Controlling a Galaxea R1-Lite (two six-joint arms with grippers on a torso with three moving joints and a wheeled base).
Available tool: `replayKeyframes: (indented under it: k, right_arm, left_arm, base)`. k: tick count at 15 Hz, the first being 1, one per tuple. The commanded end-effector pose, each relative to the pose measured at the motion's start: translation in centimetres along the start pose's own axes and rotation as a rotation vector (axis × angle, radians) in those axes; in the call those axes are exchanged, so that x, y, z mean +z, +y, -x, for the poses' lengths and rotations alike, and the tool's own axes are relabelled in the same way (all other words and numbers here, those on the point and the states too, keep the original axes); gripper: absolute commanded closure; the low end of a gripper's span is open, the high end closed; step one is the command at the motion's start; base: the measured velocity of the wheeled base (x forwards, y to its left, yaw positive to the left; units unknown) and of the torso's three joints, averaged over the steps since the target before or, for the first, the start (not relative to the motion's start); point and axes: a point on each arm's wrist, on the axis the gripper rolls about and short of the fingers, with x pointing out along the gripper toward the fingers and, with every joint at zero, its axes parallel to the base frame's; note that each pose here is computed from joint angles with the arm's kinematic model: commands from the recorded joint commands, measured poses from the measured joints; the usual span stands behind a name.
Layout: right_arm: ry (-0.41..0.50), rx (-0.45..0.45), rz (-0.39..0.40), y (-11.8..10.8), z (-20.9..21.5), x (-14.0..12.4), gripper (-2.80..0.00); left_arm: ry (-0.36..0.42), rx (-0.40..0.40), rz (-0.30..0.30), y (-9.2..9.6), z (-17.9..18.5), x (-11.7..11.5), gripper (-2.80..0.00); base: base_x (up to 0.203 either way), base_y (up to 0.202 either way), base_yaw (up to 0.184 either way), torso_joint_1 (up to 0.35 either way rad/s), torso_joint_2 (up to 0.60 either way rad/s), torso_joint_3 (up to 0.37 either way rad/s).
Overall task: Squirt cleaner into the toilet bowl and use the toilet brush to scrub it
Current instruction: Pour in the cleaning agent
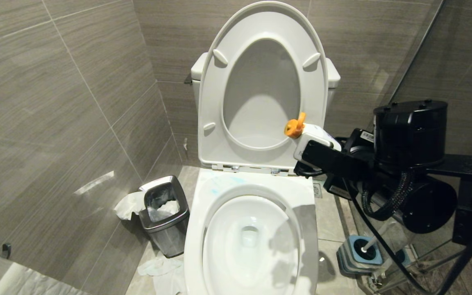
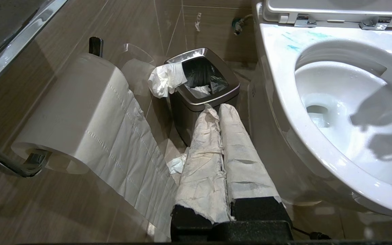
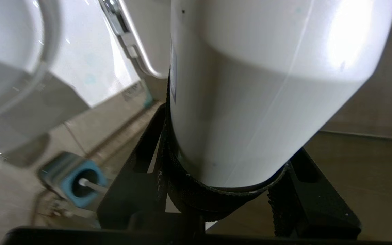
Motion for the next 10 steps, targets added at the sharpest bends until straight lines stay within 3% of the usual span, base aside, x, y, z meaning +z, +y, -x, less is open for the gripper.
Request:
replayKeyframes:
  k: [1,7,10]
  right_arm:
    - [0.02,-0.004,0.125,0.48,-0.9,0.49,0.0]
    - [0.031,0.009,0.379,0.86,-1.08,0.32,0.0]
    - [0.058,0.0,0.468,0.88,-1.19,0.33,0.0]
  left_arm:
    - [0.005,0.0,0.0,0.0,-0.03,-0.08,0.0]
    - [0.005,0.0,0.0,0.0,-0.03,-0.08,0.0]
    - [0.005,0.0,0.0,0.0,-0.03,-0.08,0.0]
  base:
    - [0.0,0.0,0.0,0.0,0.0,0.0]
    - [0.0,0.0,0.0,0.0,0.0,0.0]
    - [0.0,0.0,0.0,0.0,0.0,0.0]
